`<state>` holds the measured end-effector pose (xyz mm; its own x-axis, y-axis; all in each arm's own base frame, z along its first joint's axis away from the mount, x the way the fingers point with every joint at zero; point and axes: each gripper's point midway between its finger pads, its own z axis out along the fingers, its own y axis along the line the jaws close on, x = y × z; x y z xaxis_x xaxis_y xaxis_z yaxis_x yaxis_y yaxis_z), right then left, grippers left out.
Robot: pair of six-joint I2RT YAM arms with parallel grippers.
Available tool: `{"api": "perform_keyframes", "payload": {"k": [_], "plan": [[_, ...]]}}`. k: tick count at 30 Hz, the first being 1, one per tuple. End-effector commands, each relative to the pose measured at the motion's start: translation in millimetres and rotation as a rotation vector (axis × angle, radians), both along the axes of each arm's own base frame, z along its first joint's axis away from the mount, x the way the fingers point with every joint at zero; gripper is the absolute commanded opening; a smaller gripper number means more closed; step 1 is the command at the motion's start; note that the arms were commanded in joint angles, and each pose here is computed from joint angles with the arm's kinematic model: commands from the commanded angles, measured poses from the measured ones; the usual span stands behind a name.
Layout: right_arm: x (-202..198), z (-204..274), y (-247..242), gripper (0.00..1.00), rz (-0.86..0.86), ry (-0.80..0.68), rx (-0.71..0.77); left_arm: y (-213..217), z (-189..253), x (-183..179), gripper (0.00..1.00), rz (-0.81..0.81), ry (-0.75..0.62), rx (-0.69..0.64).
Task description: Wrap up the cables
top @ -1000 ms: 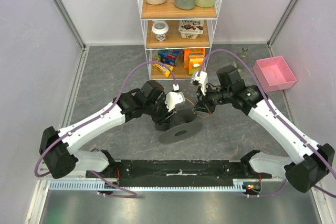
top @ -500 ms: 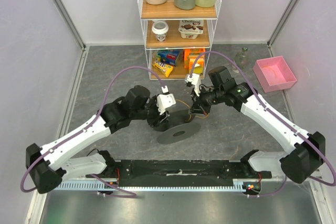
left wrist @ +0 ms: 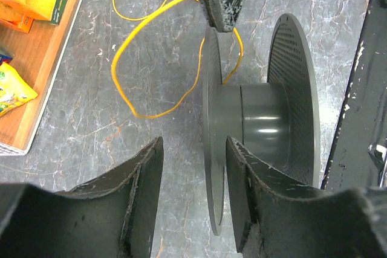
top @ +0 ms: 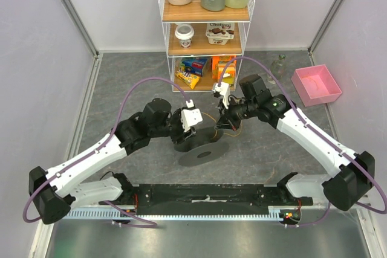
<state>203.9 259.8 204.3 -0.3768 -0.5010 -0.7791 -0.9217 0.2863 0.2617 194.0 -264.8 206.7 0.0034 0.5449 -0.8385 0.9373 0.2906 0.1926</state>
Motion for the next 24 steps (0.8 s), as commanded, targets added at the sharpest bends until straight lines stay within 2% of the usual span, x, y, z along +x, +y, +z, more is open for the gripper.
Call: {"api": "perform_keyframes", "payload": {"k": [1,4,15,19,24], "plan": [[10.3,44.8,16.6,0.00,-0.034,-0.061,0.131,-5.3,8.5,6.1,0.52,-0.009,-0.045,-0.022],[4.0,57.5,22.2,0.00,-0.017,-0.036,0.185,-4.7,10.4,6.5,0.53,0.006,-0.040,-0.033],[3.6,100.3,38.1,0.00,-0.121,0.070,0.393,-6.5,8.2,0.2,0.50,-0.017,-0.019,-0.044],[4.9,87.4,43.0,0.00,-0.142,0.150,0.399,-9.1,12.2,-6.1,0.52,-0.037,-0.001,-0.080],[14.8,54.5,42.2,0.00,-0.199,0.166,0.360,-15.5,14.6,-17.5,0.52,-0.096,0.026,-0.115]]}}
